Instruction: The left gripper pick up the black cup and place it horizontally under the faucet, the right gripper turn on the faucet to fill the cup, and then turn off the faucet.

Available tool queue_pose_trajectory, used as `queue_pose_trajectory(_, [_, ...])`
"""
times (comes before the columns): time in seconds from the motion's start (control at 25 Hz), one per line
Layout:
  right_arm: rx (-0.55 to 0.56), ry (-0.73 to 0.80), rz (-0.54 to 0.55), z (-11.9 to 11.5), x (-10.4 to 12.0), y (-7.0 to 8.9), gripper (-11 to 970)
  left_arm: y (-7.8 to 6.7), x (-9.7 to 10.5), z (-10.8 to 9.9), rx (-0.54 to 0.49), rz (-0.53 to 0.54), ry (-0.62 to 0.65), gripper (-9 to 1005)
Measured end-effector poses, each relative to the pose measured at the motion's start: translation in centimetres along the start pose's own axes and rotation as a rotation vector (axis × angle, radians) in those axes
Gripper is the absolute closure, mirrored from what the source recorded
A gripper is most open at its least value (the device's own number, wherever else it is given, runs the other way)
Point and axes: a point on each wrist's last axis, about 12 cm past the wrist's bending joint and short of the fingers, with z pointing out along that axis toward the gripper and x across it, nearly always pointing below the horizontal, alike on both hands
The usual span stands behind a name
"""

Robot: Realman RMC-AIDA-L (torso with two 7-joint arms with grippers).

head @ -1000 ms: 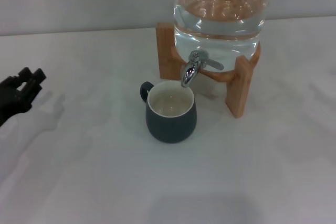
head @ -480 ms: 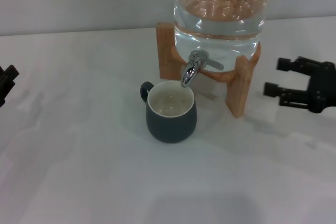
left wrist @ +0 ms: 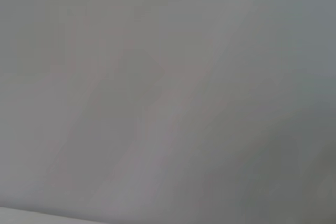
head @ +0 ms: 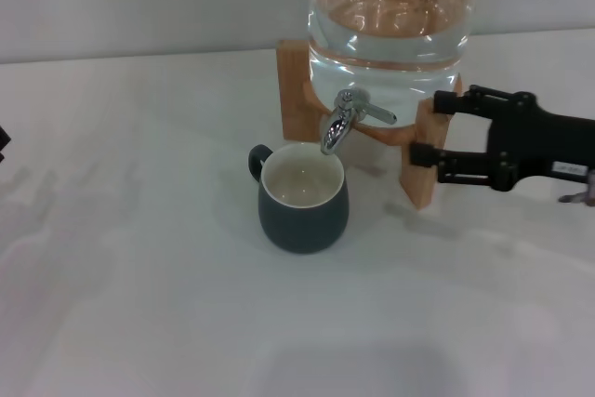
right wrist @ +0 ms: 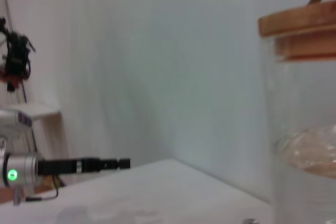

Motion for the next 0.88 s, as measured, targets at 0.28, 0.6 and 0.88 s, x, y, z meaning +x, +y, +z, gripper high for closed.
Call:
queue_pose_trajectory(0.28, [-0.001,0.047,-0.021,1.7,-0.2,0.5,119,0.5,-0.4,-0.9,-0.018,-0.006,-0.020,577])
queue_pose_trajectory(0.6, [-0.020,0.051,-0.021,2.2,-0.1,0.8,119,0.9,-0.7,-1.4,-0.030,-0.003,-0.027,577])
queue_pose_trajectory(0.88, [-0.047,0.050,-0.022,2.7,-0.2,1.2,119,1.1,-1.2,-1.5,-0.030,0.011,-0.030,576])
